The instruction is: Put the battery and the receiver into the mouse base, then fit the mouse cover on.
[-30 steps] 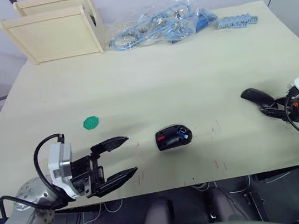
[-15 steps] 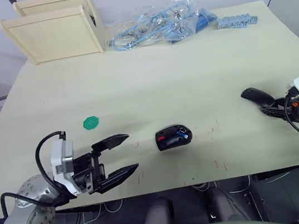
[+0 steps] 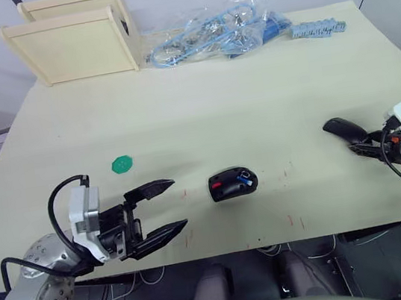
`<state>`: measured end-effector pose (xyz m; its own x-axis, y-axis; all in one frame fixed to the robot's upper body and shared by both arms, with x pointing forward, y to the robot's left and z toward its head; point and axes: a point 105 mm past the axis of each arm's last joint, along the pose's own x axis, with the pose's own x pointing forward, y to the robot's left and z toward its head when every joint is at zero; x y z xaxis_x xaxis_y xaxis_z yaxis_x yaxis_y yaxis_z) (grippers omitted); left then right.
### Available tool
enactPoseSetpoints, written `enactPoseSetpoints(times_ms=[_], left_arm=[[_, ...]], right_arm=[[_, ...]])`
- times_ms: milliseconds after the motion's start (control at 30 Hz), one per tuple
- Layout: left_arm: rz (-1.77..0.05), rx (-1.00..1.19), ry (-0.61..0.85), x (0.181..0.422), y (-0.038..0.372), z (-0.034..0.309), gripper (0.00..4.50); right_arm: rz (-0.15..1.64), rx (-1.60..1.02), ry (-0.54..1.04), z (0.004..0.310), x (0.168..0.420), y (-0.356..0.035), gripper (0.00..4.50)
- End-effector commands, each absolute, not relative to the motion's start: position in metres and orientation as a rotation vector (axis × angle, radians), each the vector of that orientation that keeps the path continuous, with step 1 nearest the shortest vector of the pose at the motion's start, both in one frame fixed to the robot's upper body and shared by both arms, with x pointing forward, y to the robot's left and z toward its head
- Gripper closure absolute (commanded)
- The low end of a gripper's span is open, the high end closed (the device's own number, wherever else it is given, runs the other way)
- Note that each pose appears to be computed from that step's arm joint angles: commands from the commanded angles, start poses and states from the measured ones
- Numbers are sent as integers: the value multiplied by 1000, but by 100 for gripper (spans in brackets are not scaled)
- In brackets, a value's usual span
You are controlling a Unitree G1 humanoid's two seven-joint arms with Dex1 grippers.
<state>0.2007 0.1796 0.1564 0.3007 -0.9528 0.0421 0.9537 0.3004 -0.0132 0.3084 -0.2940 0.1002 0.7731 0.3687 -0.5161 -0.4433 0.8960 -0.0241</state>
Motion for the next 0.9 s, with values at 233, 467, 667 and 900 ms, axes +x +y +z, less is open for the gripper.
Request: enactPoseSetpoints(times_ms=[233,467,667,900], left_arm=[[-1295,-29,-49,199,174,161,0],[-1293,-31,-49,199,175,161,0],[-1290,-32,-49,199,175,160,0],[-1278,-33,-50,200,179,160,0]], right_arm=[[433,-172,484,115,308,-297,161],[434,-177,483,115,308,-297,175],[433,-183,478,117,308,-298,175],[524,-254,427,144,304,-280,175]])
